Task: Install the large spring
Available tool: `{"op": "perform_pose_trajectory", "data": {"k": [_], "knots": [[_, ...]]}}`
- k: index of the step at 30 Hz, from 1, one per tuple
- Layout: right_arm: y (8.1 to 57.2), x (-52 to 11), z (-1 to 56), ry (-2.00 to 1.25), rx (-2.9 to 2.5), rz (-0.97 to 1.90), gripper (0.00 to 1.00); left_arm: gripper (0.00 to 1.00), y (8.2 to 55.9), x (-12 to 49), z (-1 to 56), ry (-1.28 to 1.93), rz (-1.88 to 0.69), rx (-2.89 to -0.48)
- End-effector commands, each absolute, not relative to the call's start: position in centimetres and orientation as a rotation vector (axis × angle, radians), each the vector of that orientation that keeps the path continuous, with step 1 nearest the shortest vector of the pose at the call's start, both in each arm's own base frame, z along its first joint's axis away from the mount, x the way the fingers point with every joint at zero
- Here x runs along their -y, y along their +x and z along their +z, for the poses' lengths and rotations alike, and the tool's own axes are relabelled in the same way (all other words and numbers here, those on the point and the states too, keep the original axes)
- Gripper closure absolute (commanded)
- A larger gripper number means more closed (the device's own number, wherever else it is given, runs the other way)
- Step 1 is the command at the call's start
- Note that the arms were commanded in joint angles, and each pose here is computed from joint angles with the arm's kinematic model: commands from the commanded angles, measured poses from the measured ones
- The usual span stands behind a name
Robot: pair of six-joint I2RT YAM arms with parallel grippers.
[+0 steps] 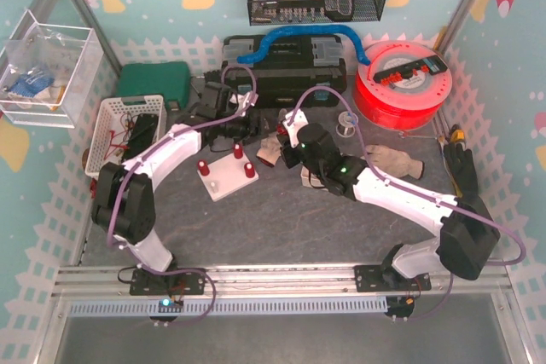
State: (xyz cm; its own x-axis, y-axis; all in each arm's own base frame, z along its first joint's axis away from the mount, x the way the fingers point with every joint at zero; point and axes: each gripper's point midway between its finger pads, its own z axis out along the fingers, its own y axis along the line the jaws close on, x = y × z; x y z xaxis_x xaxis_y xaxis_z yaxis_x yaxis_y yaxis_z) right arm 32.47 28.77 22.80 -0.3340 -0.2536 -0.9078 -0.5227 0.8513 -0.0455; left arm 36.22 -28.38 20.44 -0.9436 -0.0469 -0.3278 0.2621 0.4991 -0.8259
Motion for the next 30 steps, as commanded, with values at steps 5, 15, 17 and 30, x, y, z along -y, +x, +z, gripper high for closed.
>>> {"op": "perform_pose_trajectory", "data": {"k": [5,15,17,30], "knots": [[32.7,-30.0,20.7,-0.583,-1.963,0.314,0.98,0.34,36.6,27.4,27.1,0.118,-1.446,-2.231],[33.2,-31.0,21.5,-0.598,-1.934,0.323,0.99,0.41,35.3,28.4,26.4,0.185,-1.521,-2.253],[33.3,-31.0,21.8,-0.594,-1.927,0.327,0.99,0.41,35.2,28.4,25.4,0.169,-1.527,-2.286],[32.9,-31.0,23.5,-0.58,-1.856,0.356,0.99,0.38,35.2,28.7,22.7,0.146,-1.548,-2.369]]}}
